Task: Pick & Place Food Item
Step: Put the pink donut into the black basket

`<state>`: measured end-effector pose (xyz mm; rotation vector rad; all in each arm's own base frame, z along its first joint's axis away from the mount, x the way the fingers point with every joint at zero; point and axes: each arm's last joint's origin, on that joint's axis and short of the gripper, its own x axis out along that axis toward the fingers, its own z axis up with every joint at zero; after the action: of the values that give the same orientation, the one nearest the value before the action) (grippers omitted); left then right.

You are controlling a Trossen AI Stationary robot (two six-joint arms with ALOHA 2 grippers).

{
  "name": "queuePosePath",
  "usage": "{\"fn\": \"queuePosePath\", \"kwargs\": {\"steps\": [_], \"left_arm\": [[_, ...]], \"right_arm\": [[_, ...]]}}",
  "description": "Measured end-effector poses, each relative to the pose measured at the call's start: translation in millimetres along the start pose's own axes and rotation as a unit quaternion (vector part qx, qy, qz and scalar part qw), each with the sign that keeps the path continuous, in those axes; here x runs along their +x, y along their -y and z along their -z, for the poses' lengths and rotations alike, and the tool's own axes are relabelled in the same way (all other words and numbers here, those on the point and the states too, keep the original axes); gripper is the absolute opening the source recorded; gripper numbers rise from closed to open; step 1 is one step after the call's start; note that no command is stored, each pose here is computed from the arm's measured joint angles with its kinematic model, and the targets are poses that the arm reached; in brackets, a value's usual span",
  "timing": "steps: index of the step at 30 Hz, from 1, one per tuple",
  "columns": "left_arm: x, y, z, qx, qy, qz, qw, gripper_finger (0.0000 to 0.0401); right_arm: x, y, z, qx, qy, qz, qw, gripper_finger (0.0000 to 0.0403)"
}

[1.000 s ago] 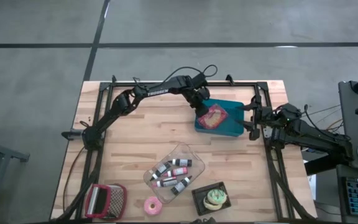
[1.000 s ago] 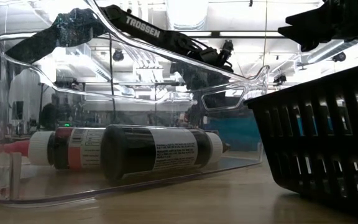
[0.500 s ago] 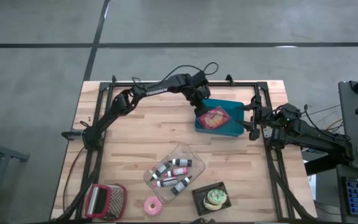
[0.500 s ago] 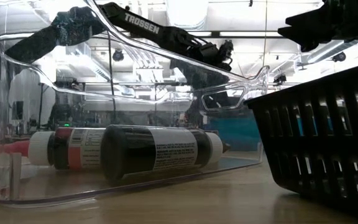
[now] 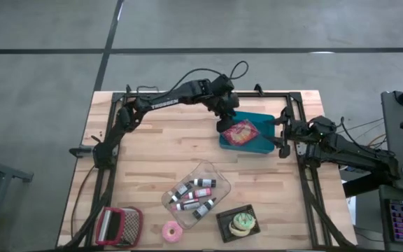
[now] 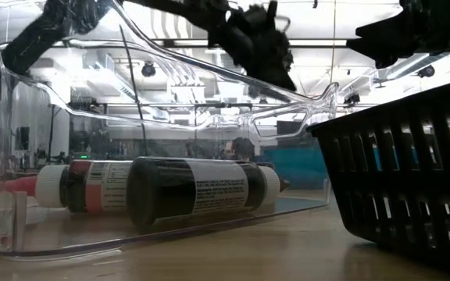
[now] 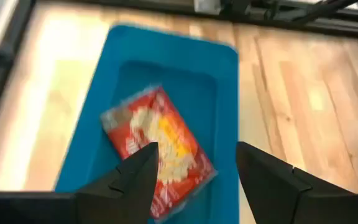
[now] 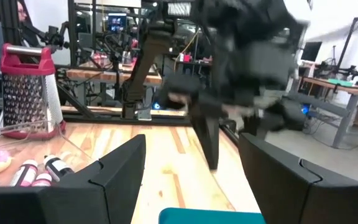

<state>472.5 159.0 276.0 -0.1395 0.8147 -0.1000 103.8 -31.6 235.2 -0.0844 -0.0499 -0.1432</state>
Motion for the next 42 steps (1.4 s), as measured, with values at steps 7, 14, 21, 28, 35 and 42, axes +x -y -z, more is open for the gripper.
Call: {"fn": "queuePosePath", "kwargs": {"steps": [7,14,21,28,35,42], "left_arm": [[-47,41,-7,0.055,0.062,-0.017,0.996,0.0218],[-110,86,38,0.088,0.205,-0.077,0.972,0.0218],[-155,125,118,0.073,0.289,-0.156,0.942,0.0217],[-168,152,186,0.045,0.335,-0.177,0.924,0.0216],[-165,175,228,0.047,0.345,-0.194,0.917,0.0216],[-158,190,245,0.059,0.329,-0.181,0.925,0.0216]], "right_arm": [[1,0,0,0.001,0.001,-0.005,1.0,0.0253],[2,0,1,0.004,-0.003,-0.005,1.0,0.0253],[2,0,-1,0.004,0.006,-0.006,1.0,0.0253],[2,0,-4,0.005,0.027,-0.004,1.0,0.0253],[10,-1,10,0.034,0.03,-0.02,0.999,0.0253],[22,-8,15,0.044,0.035,-0.055,0.997,0.0253]]}}
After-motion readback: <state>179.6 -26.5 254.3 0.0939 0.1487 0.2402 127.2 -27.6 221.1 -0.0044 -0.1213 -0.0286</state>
